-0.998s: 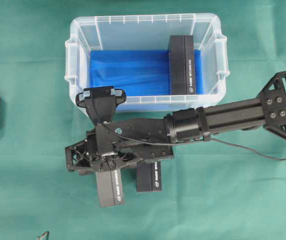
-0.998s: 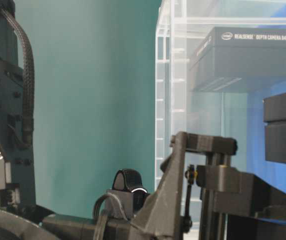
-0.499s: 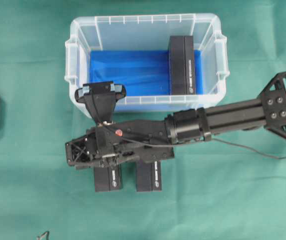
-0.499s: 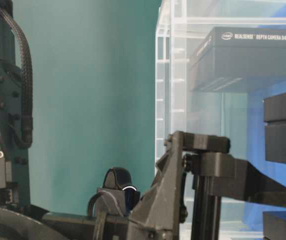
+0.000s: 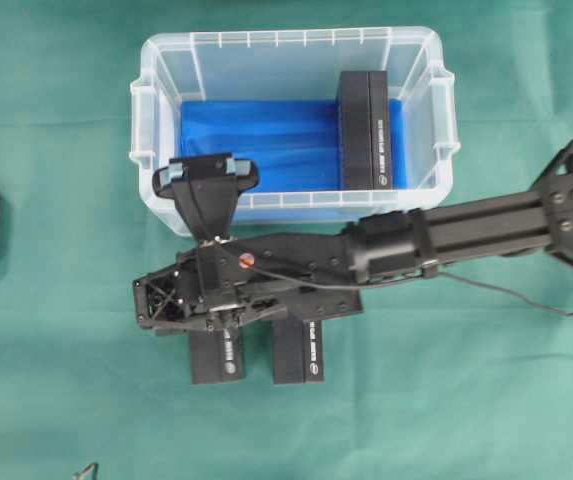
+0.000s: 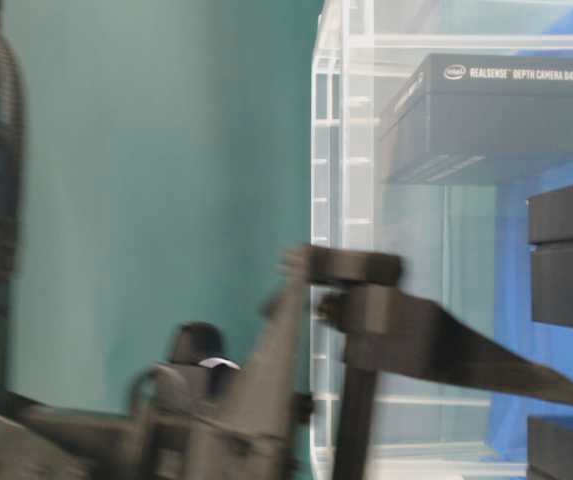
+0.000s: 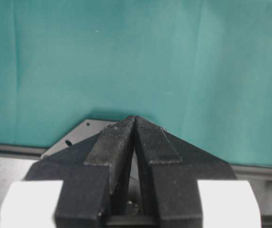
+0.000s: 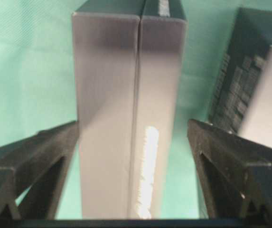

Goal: Take the box out of the case with the right arm.
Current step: 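Open the right gripper to release the box on the cloth, then withdraw the open right gripper up and to the right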

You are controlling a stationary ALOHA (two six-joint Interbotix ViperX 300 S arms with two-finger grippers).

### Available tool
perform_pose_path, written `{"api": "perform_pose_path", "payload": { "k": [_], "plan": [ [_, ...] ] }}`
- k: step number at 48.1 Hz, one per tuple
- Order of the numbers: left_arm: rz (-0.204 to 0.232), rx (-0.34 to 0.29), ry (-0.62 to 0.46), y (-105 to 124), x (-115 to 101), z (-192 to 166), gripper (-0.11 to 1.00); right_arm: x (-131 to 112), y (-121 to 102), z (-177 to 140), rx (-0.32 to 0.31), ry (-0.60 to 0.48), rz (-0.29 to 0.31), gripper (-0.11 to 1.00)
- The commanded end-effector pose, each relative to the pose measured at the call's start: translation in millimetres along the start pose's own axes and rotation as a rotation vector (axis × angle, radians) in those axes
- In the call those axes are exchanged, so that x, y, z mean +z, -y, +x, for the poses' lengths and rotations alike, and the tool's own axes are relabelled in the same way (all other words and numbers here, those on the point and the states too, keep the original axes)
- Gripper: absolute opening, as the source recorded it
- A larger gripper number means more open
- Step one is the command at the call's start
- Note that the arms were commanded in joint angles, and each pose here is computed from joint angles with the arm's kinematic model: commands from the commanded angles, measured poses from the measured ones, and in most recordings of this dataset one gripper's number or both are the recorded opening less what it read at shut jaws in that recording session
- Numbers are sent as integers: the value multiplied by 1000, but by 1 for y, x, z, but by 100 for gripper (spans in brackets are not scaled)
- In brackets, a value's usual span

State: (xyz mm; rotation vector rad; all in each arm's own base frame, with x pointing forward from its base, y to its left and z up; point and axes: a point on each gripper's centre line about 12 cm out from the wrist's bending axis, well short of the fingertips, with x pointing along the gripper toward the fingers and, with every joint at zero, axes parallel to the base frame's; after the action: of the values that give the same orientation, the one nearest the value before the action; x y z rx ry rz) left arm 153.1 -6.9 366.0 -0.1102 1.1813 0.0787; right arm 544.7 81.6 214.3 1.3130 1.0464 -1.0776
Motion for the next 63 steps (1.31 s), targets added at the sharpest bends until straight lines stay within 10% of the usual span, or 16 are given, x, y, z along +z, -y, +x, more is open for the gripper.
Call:
{"api": "perform_pose_path", "payload": {
  "k": [1,37,63],
  "plan": [
    [-2,-1,22,0,5,-6,0,2,-1,-52,78,1,-1,89],
    [-2,-1,20,0,5,-6,0,17,6,-130,128,83,-20,88],
    [-5,-1,20,1,5,-5,0,21,62,-156,-8,103,-59,84]
  ]
}}
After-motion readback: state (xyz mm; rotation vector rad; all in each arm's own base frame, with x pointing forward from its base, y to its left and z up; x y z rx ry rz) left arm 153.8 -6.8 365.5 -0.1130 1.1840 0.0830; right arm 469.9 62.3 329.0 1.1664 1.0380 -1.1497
